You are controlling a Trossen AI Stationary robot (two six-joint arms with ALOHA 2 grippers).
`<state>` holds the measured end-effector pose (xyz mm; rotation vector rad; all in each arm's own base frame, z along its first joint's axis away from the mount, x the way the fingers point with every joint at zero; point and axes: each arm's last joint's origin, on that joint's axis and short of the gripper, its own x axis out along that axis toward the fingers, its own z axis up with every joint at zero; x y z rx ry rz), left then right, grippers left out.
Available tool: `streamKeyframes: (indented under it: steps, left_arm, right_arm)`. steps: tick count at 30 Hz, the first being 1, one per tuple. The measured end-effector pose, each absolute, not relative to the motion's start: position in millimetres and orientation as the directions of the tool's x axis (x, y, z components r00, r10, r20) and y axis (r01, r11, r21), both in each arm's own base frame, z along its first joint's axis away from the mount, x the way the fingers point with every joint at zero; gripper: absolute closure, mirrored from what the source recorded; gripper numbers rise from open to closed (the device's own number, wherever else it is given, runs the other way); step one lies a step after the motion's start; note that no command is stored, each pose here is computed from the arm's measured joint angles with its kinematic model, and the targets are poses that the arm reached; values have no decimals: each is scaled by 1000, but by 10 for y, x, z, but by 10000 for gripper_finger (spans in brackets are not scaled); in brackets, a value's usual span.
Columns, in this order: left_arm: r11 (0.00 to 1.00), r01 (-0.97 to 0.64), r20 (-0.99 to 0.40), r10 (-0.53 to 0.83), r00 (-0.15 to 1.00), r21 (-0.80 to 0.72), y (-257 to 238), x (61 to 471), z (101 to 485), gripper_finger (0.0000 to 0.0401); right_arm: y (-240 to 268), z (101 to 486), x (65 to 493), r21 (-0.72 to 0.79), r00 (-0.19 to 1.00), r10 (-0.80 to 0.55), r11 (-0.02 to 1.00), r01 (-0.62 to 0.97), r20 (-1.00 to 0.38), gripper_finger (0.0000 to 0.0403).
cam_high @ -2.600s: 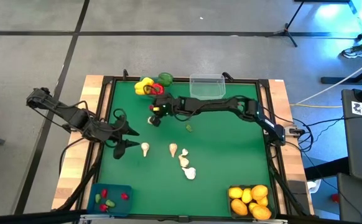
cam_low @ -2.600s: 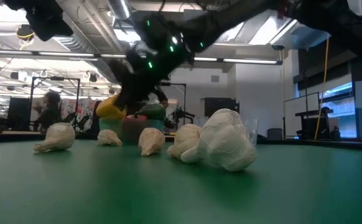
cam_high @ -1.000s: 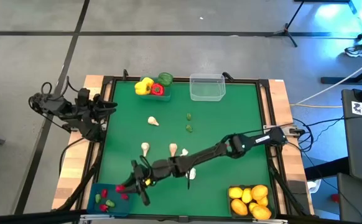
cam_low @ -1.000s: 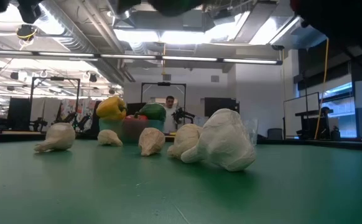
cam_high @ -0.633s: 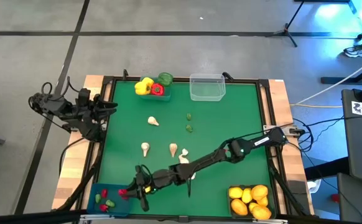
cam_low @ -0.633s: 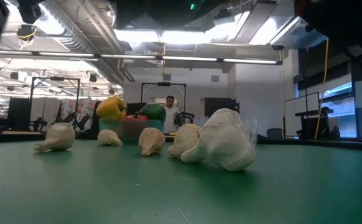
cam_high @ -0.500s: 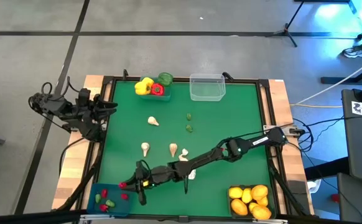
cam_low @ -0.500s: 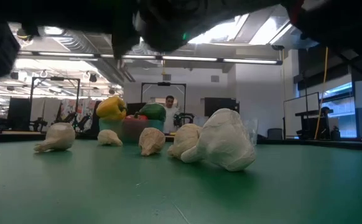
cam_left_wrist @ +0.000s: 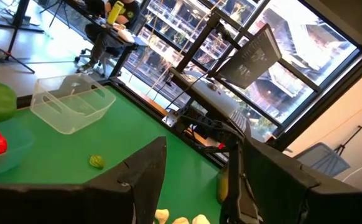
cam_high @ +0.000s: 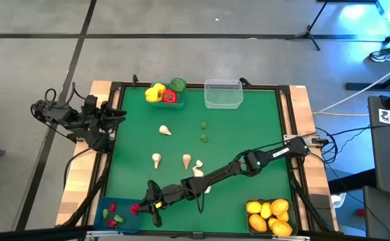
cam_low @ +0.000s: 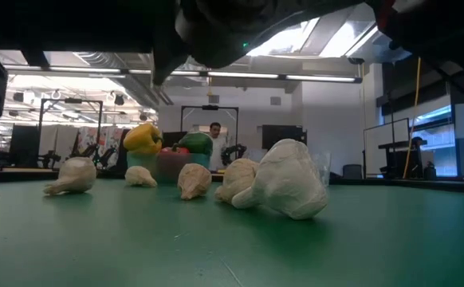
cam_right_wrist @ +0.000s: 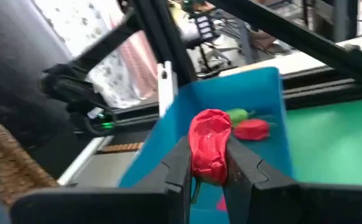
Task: Sort produce into baskets
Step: Put the red chili into pepper into the blue bin, then put the green chili pepper into the blue bin
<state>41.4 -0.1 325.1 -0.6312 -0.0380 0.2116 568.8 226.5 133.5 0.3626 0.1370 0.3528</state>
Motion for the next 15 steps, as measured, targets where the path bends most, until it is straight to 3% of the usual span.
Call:
streamKeyframes:
  steps: [6,15]
  left_arm:
    - [786,-184,-29,207,978,-590,-1,414,3251,193]
    - [787,-185,-29,208,978,-589,-1,414,3251,193]
  right_arm:
    - [2211,1353,5711,335,934,354,887,-317,-53,332]
    - [2197,1355,5716,352,923,382,871,-342,-51,216]
